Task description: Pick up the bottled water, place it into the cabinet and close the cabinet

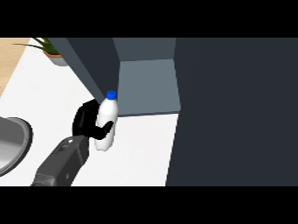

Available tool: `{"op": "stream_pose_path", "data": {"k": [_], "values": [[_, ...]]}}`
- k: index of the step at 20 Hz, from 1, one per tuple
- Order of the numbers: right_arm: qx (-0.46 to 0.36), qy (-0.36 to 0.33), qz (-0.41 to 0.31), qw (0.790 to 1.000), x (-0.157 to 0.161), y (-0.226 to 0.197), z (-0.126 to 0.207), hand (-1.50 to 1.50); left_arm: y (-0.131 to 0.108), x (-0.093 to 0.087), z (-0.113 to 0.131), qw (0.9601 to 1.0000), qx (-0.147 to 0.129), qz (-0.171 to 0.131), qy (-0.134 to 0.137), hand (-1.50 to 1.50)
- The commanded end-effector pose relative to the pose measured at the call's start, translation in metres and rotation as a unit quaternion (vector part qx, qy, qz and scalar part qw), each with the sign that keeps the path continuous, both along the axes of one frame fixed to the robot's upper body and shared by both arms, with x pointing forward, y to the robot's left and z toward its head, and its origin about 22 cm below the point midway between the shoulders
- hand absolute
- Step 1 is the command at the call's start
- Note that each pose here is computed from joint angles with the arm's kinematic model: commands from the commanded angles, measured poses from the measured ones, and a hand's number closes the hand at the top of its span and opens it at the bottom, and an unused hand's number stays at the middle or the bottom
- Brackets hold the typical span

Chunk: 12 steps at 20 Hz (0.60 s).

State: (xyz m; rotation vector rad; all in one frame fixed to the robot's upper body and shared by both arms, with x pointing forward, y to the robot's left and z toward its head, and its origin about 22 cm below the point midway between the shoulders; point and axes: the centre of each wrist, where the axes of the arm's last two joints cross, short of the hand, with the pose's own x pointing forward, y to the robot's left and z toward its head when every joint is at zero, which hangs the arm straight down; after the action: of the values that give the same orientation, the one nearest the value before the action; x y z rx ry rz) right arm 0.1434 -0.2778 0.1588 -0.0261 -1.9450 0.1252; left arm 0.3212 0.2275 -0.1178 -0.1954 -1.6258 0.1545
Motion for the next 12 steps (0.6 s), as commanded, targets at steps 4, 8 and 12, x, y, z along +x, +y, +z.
{"op": "stream_pose_path", "data": {"k": [4, 8, 12], "values": [[0.033, -0.006, 0.024, 0.999, 0.002, -0.012, 0.000, -1.50, -0.085, 0.069, 0.080, 0.9949, -0.022, -0.053, -0.083, 1.50], [0.026, -0.008, 0.032, 0.999, 0.001, -0.020, 0.002, -1.50, -0.089, 0.073, 0.085, 0.9963, 0.010, -0.028, -0.080, 1.50], [0.026, -0.010, 0.044, 0.999, 0.007, -0.025, 0.003, -1.50, -0.091, 0.074, 0.085, 0.9976, 0.025, -0.015, -0.062, 1.50]]}}
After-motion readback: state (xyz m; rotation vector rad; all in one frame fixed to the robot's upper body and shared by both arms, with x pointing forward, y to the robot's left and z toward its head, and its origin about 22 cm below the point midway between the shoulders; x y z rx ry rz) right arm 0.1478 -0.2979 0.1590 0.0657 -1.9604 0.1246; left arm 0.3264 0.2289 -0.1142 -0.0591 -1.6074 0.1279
